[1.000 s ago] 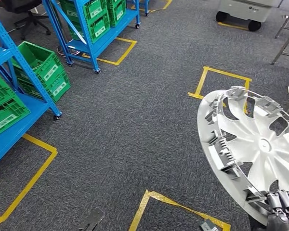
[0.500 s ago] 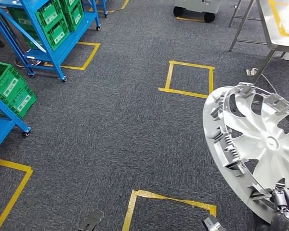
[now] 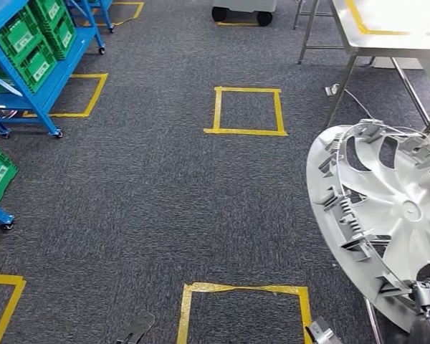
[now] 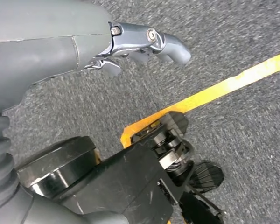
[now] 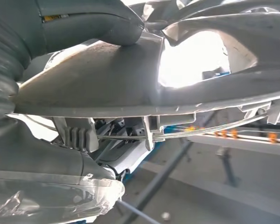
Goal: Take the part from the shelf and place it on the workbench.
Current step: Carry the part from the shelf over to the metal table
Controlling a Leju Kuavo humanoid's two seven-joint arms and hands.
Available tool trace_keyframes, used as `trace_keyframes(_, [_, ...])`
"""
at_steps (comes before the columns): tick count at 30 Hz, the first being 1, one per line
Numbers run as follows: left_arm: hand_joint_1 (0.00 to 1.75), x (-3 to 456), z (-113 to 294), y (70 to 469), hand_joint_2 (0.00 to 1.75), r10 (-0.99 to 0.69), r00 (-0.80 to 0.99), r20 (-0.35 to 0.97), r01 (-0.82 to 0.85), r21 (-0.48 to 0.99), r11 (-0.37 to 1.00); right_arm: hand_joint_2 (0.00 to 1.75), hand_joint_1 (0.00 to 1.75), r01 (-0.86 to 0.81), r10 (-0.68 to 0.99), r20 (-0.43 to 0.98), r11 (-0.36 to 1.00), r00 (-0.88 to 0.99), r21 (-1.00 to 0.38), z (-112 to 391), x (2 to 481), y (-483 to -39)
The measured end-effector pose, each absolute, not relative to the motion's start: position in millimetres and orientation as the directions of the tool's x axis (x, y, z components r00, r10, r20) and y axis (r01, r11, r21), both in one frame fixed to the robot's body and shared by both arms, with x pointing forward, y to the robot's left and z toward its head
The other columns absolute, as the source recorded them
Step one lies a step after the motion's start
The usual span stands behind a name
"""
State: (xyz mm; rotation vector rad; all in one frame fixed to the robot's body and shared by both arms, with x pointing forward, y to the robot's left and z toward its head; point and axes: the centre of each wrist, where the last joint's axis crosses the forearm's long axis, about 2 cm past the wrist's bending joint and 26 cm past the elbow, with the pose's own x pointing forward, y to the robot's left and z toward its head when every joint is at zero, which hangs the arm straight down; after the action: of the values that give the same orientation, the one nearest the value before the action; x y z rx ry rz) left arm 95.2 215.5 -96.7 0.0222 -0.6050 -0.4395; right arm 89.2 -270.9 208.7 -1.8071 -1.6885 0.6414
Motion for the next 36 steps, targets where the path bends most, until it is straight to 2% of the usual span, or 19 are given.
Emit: trace_keyframes(36, [0.0, 94.5, -97.0, 217.0, 1.75, -0.401, 0.728, 0.556, 0.383, 0.155, 0.911, 1.75, 1.75, 0.72, 0.993, 0.043, -0.052, 0.112, -0.692, 210.2, 88.7, -274.1])
